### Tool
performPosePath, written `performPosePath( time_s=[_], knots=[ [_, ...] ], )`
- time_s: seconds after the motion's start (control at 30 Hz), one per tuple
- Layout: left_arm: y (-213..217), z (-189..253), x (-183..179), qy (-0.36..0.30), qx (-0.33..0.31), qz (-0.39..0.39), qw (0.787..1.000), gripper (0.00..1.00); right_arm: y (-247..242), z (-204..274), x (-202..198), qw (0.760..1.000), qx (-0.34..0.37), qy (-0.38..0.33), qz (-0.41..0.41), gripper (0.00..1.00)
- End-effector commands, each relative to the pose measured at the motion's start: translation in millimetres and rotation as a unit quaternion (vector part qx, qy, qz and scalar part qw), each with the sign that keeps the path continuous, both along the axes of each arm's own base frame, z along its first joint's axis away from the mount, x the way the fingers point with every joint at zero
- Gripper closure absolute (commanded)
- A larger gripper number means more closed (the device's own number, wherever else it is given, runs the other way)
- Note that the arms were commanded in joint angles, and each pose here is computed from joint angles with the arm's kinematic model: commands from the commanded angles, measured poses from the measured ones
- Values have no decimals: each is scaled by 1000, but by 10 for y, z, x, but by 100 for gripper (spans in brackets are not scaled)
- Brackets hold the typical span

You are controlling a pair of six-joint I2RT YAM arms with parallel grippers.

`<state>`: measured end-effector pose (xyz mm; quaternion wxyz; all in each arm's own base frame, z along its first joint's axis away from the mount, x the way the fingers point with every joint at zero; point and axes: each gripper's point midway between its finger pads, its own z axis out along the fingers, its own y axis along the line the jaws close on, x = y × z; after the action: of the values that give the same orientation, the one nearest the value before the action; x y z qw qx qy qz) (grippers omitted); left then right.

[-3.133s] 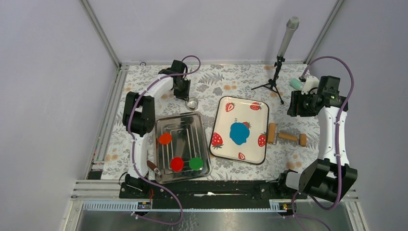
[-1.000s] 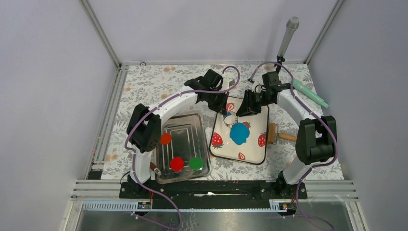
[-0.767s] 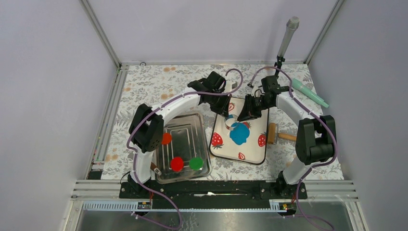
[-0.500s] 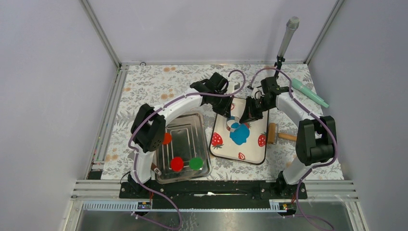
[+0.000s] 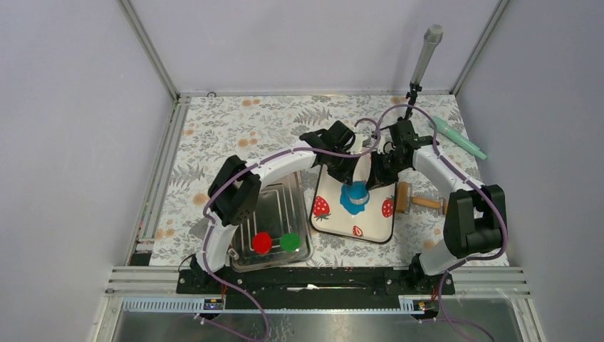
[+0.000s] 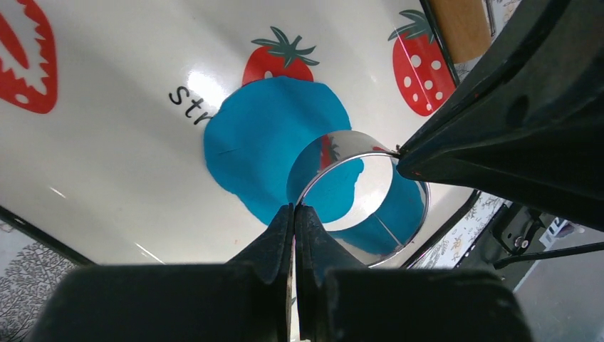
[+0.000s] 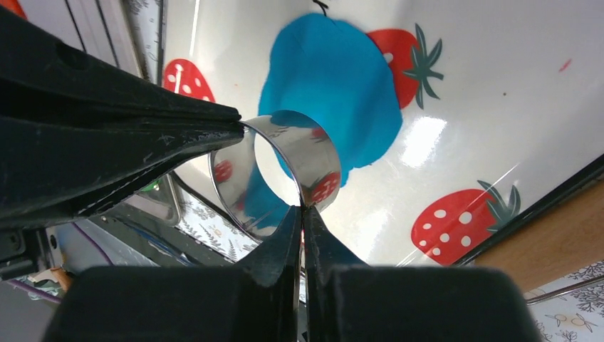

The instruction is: Roll out the dumpling wrappers from the dough

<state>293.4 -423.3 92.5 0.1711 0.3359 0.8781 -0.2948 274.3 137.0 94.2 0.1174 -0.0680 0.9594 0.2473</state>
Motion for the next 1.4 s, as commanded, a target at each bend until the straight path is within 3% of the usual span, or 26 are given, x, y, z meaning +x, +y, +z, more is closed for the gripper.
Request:
performPosePath(
  time_s=[0.0, 1.37],
  knots=[
    [-27, 20, 160, -38, 12, 16, 999, 100, -69, -22, -15, 999, -20, -30, 8, 100],
    [129, -407, 231, -57, 63, 31, 996, 100, -143, -506, 11, 999, -47, -13, 7, 100]
  ],
)
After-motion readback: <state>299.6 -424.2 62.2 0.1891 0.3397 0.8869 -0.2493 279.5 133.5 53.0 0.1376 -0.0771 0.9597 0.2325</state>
